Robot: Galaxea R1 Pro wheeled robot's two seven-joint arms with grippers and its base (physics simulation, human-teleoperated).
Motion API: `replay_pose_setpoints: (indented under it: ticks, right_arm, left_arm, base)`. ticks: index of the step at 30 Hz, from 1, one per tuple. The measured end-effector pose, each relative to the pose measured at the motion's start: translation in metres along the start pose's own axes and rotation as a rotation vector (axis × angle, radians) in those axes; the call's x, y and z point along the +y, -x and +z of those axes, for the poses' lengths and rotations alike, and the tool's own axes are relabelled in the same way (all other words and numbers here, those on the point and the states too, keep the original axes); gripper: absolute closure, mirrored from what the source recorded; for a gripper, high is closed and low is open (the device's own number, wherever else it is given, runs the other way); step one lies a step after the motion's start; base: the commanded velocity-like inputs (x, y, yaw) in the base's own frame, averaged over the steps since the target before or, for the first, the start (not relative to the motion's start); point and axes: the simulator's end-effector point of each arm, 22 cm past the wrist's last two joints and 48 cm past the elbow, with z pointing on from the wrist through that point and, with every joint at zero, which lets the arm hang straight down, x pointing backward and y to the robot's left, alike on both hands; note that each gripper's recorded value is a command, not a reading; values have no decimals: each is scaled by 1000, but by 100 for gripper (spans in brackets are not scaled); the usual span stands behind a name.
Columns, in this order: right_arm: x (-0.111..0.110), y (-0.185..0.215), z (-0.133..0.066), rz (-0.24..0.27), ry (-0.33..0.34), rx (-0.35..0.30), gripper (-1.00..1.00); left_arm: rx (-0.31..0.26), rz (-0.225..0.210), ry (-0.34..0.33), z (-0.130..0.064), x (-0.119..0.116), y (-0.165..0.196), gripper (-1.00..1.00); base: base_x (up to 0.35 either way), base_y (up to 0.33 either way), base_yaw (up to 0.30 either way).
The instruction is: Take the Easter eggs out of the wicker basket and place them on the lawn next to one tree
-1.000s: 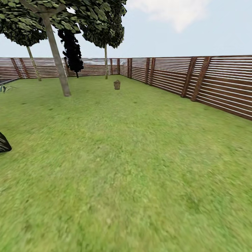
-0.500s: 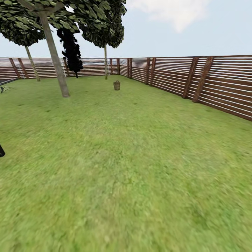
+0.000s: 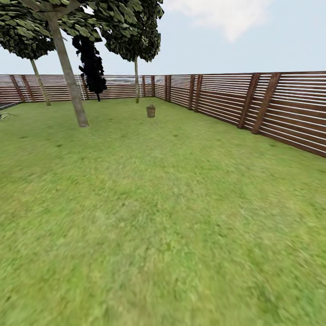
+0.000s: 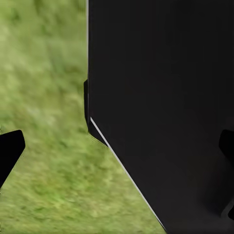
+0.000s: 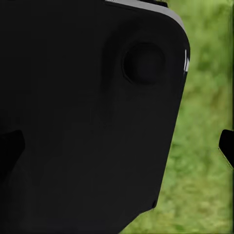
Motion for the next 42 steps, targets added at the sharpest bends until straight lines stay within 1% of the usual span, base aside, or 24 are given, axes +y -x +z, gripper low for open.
replay_pose_setpoints:
  ticks: [23, 29, 35, 42]
  right_arm:
    - [-4, 3, 0, 11, -7, -7, -100]
    - [-8, -1, 0, 8, -14, 2, -100]
    - [-15, 7, 0, 0, -27, -17, -100]
    - [-8, 8, 0, 1, -19, -18, -100]
  left_arm:
    - [0, 0, 0, 0, 0, 0, -100]
    - [0, 0, 0, 0, 0, 0, -100]
    - [0, 0, 0, 0, 0, 0, -100]
    - [-1, 0, -1, 0, -1, 0, -100]
  base:
    - [340, 0, 0]
    - [340, 0, 0]
    - [340, 0, 0]
    - [334, 0, 0]
